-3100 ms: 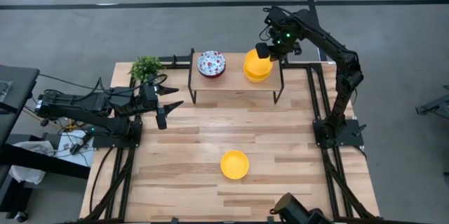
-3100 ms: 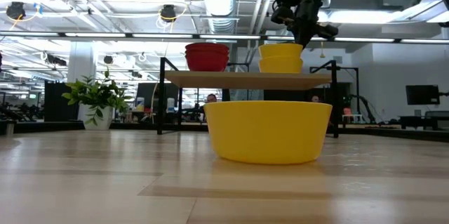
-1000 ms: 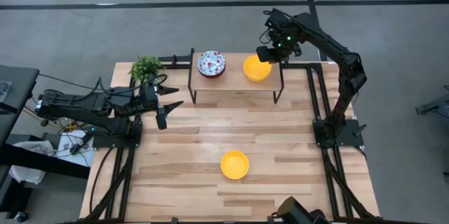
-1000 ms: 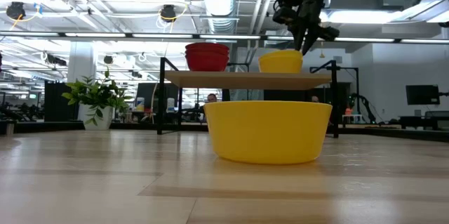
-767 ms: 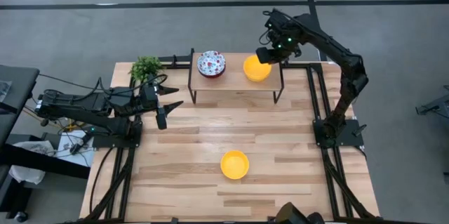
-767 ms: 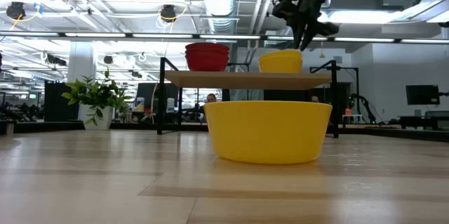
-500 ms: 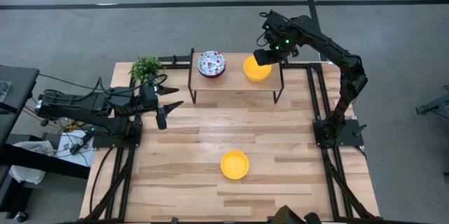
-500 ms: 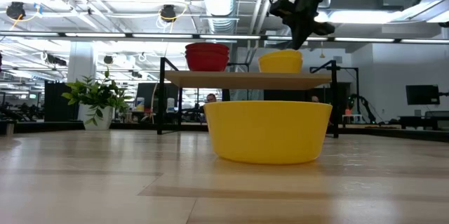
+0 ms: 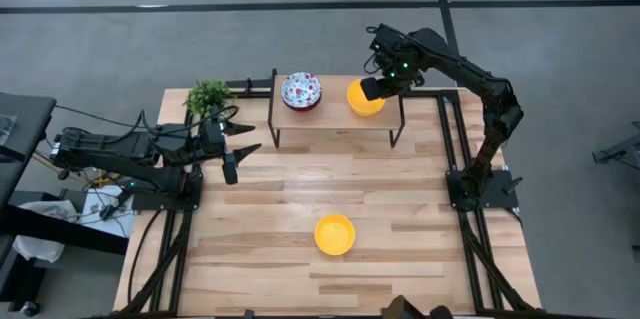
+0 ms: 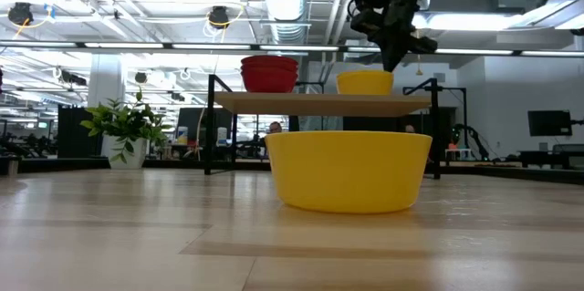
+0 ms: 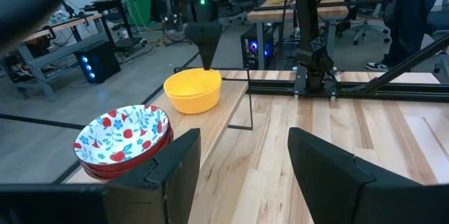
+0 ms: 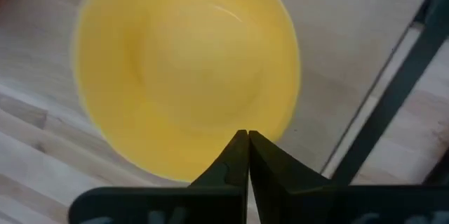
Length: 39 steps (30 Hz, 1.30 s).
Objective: Pick & Place Mini bowls
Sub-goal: Stack the top yellow bowl on the yellow bowl on the shelf, then stack the yellow bowl on the yellow bowls on the shelf
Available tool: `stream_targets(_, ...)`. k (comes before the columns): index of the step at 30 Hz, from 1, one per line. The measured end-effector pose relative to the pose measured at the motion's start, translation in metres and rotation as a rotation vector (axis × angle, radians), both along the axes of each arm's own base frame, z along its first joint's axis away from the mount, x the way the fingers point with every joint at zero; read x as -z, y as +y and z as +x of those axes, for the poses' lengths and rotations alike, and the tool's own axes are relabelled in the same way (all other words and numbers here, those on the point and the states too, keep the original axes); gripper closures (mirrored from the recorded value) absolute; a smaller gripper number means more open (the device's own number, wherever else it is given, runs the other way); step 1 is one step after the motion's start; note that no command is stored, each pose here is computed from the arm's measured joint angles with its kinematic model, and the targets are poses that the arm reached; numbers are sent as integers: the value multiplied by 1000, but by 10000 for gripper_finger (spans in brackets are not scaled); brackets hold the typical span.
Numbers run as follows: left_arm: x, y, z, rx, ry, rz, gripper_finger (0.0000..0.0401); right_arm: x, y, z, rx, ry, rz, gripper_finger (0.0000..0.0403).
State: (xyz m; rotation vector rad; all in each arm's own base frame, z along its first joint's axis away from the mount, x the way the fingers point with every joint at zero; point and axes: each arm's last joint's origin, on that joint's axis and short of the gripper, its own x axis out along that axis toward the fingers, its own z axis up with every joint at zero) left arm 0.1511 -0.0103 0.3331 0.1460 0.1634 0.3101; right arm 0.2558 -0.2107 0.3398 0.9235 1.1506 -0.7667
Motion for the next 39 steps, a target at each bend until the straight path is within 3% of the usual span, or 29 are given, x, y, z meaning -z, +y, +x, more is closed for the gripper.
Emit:
stream_targets(13, 0, 0, 0, 0, 0, 0, 187, -20, 16, 0, -49, -108, -52, 402)
stream_targets(24, 0, 0, 0, 0, 1, 0, 187, -56, 100, 14, -171, -236, -106, 402)
stream_targets(39, 0, 0, 0, -1, -2, -7, 187, -45, 206, 55, -317, -236, -91, 402)
